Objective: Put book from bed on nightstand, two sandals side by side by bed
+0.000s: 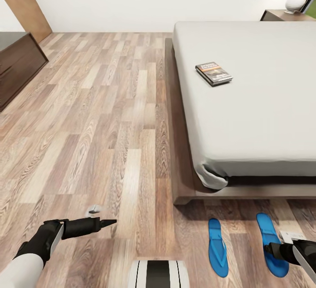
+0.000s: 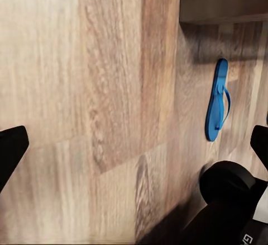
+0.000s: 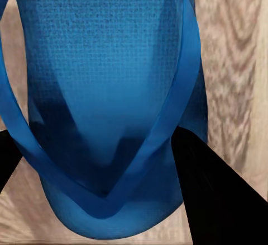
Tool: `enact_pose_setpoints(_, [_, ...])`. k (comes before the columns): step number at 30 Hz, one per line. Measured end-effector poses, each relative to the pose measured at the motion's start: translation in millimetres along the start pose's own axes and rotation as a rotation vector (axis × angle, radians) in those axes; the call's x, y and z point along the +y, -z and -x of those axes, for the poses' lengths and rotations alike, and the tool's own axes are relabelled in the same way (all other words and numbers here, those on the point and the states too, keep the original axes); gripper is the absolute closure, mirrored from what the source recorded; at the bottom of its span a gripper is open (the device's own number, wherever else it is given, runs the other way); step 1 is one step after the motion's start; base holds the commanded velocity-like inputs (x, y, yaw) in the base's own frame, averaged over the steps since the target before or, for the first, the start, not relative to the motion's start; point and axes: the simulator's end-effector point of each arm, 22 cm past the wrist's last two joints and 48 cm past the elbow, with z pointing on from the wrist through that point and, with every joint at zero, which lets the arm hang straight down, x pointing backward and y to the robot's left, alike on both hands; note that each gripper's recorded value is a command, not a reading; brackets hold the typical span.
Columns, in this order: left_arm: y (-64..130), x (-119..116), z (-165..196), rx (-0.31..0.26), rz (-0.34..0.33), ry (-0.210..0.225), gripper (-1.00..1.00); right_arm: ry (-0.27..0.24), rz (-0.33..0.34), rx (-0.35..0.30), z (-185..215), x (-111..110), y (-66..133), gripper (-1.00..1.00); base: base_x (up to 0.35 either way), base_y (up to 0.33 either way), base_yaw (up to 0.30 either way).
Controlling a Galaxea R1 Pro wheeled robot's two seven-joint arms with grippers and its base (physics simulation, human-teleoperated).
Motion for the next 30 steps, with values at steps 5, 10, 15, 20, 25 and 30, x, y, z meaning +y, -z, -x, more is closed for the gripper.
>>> enact_pose_setpoints(5, [0.0,-0.2,0.3,-0.001,-0.001,0.001,-1.00,-0.001,0.001,0.000,-0.2,0.9,-0.2,1.00,0.000,0.286,0.000])
enact_pose_setpoints(10, [-0.1,-0.2,0.1,-0.001,-0.001,0.001,-1.00,-0.004,0.020,0.004,-3.0,14.2,-2.5,1.00,0.000,0.229,0.000])
enact_pose_setpoints(15, [-2.7,-3.0,-0.7,0.001,-0.007,0.001,-1.00,-0.003,0.026,0.005,-3.4,18.2,-2.9,1.00,0.000,0.035,0.000])
enact_pose_setpoints(20, [-6.9,-2.6,-4.3,0.008,-0.011,0.008,-1.00,-0.004,0.026,0.012,-6.0,17.7,-5.4,1.00,0.000,0.003,0.000])
enact_pose_setpoints(25, [-12.6,3.2,-12.5,0.025,-0.009,0.023,-1.00,-0.001,0.022,0.033,-13.5,17.7,-12.2,1.00,0.000,0.000,0.000])
enact_pose_setpoints(30, [-17.9,8.9,-20.1,0.038,-0.008,0.039,-1.00,0.003,0.019,0.052,-20.9,18.3,-18.9,1.00,0.000,0.000,0.000])
